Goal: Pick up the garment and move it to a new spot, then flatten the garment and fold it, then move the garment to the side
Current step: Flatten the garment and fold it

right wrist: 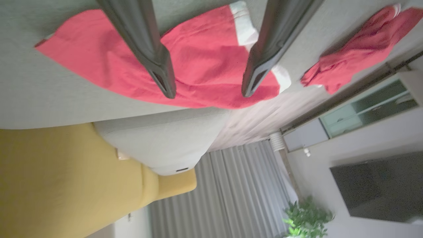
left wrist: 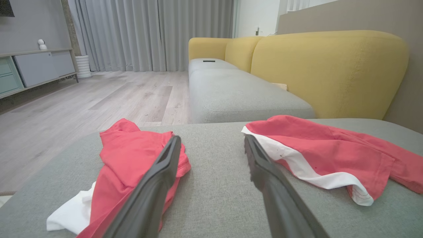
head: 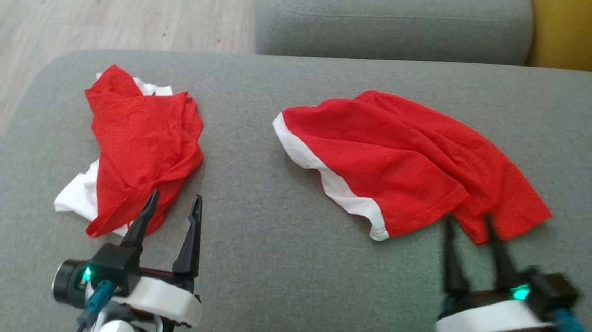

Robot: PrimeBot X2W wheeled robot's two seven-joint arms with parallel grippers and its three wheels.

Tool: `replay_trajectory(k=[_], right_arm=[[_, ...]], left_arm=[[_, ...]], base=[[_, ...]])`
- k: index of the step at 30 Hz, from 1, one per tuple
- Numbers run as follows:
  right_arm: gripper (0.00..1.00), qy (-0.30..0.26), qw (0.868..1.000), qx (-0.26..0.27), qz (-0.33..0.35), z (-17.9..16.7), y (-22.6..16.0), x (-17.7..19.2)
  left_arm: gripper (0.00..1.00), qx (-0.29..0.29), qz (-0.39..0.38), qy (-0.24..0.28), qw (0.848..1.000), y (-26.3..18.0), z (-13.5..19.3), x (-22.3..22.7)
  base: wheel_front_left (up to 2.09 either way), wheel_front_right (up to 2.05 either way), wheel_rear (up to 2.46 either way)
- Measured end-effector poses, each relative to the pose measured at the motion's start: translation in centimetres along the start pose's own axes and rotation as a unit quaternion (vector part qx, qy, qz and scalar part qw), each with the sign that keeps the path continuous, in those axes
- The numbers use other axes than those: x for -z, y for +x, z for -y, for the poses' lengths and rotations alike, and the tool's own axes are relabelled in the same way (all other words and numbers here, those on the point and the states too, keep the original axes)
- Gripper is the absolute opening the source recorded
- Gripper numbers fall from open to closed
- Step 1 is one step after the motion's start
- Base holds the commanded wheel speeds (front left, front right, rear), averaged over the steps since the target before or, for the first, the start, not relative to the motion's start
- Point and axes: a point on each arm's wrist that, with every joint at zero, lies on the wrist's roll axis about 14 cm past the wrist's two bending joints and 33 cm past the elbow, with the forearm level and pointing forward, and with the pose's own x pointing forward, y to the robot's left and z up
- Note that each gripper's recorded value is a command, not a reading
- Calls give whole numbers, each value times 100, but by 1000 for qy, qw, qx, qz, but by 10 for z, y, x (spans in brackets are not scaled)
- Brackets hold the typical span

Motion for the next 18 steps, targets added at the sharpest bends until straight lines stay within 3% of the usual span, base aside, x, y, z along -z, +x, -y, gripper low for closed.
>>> replay_trajectory(k=[7,10,18], right_arm=[[100,-47,993,-58,-93,-28,1,57],[100,-104,984,-81,-120,-30,13,73],[100,-134,966,-112,-188,-34,31,114]], left_arm=[[100,-5,-18,-1,1000,-1,-4,11],[100,-6,-23,-1,1000,0,-4,14],[100,-25,-37,-13,999,-4,-13,22]], base=[[0,0,0],[0,0,0],[0,0,0]])
